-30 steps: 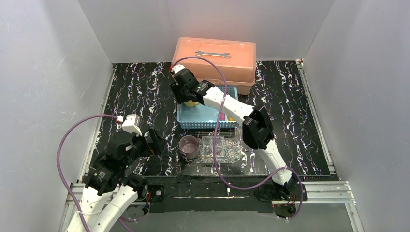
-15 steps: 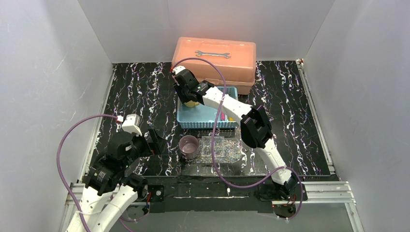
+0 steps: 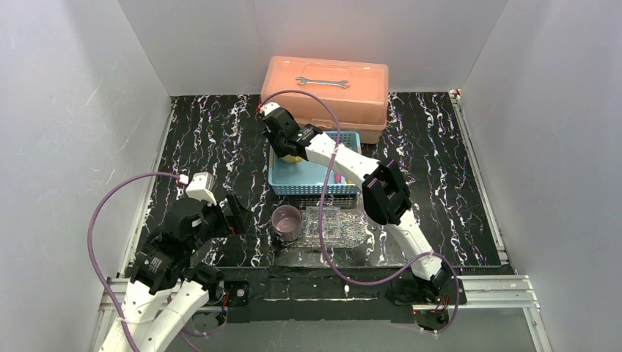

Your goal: Prepare toiletry sets of a toothbrush and toothpaste on the tray

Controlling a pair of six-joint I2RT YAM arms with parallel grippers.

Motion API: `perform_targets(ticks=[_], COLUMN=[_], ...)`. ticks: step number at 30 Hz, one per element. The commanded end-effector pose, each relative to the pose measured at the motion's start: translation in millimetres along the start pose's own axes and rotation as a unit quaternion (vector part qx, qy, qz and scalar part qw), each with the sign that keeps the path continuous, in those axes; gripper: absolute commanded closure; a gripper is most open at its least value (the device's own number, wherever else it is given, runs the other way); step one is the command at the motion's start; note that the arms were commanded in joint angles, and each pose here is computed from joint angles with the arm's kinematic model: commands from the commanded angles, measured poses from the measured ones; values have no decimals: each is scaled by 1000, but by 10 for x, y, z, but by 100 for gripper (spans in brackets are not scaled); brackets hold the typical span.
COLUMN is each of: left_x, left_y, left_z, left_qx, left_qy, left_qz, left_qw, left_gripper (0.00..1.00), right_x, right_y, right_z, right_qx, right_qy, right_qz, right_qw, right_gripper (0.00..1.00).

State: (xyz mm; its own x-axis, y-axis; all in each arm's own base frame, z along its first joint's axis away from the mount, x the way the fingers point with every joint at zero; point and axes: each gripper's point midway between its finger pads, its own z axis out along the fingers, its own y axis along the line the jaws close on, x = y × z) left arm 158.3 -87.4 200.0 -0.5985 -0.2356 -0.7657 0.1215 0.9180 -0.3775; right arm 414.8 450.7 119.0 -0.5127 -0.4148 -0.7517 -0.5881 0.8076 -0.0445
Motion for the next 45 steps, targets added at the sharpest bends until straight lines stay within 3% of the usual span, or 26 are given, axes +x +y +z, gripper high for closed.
perform_targets(ticks=[1, 6, 9, 26, 45], left_x=[-16, -19, -16, -10, -8], left_y=[21, 24, 28, 23, 23], left_z=[0, 1, 6, 14, 17], left_qx=[-8, -10, -11, -10, -10], left_qy=[1, 1, 3, 6, 7], left_qz=[2, 2, 2, 1, 0], left_qw=[1000, 1000, 1000, 1000, 1000], left_gripper=[1, 1, 1, 1, 1], right_x=[5, 53, 62, -337, -706], right_y=[-36, -95, -127, -214, -336], right_z=[47, 48, 30, -579, -1710], right_qx=[6, 20, 27, 25, 28], right_qy=[4, 13, 15, -36, -112], right_qz=[-11, -20, -25, -14, -1], right_qw=[1000, 1000, 999, 999, 993], right_gripper=[73, 85, 99, 99, 99])
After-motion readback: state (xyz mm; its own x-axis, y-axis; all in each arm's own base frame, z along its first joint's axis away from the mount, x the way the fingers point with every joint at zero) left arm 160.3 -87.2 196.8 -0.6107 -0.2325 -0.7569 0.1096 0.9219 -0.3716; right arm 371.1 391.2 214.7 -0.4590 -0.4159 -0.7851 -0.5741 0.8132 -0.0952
